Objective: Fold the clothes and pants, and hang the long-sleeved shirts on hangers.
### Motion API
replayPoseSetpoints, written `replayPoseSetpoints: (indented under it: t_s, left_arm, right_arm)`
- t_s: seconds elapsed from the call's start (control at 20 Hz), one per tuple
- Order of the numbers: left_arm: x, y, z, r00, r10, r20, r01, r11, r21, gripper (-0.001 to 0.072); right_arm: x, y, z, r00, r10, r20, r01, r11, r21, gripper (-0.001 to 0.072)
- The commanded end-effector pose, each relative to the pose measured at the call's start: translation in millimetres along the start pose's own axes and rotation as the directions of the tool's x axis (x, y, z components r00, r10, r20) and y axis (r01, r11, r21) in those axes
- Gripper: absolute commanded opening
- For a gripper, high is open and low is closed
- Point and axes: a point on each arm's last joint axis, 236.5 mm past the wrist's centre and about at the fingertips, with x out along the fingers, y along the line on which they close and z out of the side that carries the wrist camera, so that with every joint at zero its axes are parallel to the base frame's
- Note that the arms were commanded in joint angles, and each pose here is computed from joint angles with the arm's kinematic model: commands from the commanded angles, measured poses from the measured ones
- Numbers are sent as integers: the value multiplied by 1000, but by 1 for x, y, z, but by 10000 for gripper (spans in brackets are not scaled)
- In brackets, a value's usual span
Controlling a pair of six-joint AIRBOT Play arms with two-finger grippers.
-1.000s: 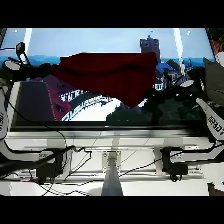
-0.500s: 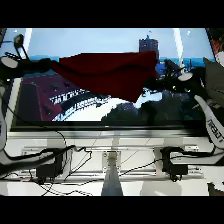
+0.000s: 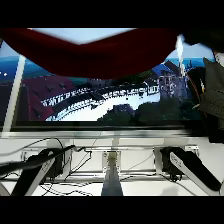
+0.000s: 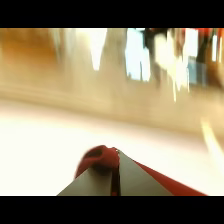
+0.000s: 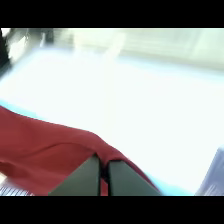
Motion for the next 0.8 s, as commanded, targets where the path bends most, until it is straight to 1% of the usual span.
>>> replayPoseSetpoints:
  t_s: [0.0, 0.1, 0.2, 0.3, 0.35, 0.45, 0.55, 0.65, 0.75]
  left_arm:
    - [-107, -16, 124, 912, 43, 407, -74, 995, 62, 16]
    - [-151, -27, 148, 872, 39, 488, -114, 985, 126, 16]
    - [-183, -34, 161, 844, 36, 535, -154, 972, 178, 15]
    - [-188, -35, 162, 840, 36, 542, -166, 967, 193, 14]
    - [-180, -34, 155, 859, 35, 511, -157, 968, 197, 15]
    - [-143, -30, 121, 928, 30, 371, -115, 971, 210, 14]
    - [-93, -22, 62, 990, 21, 141, -51, 976, 211, 15]
    - [-40, -8, -8, 995, 18, -97, 0, 983, 182, 16]
    - [8, 10, -85, 948, 15, -318, 28, 991, 132, 16]
  right_arm:
    - [-105, 55, 97, 952, -51, 302, 115, 974, -196, 15]
    - [-149, 79, 120, 908, -53, 416, 160, 960, -228, 16]
    - [-175, 91, 131, 878, -58, 476, 197, 949, -248, 15]
    - [-180, 88, 135, 865, -77, 496, 226, 942, -249, 14]
    - [-173, 81, 134, 870, -91, 485, 235, 940, -246, 15]
    - [-143, 60, 121, 902, -112, 417, 214, 955, -207, 15]
    - [-97, 35, 92, 952, -110, 285, 153, 979, -133, 15]
    - [-40, 7, 43, 992, -88, 88, 94, 993, -65, 15]
    - [11, -20, -18, 992, -47, -121, 49, 999, 12, 15]
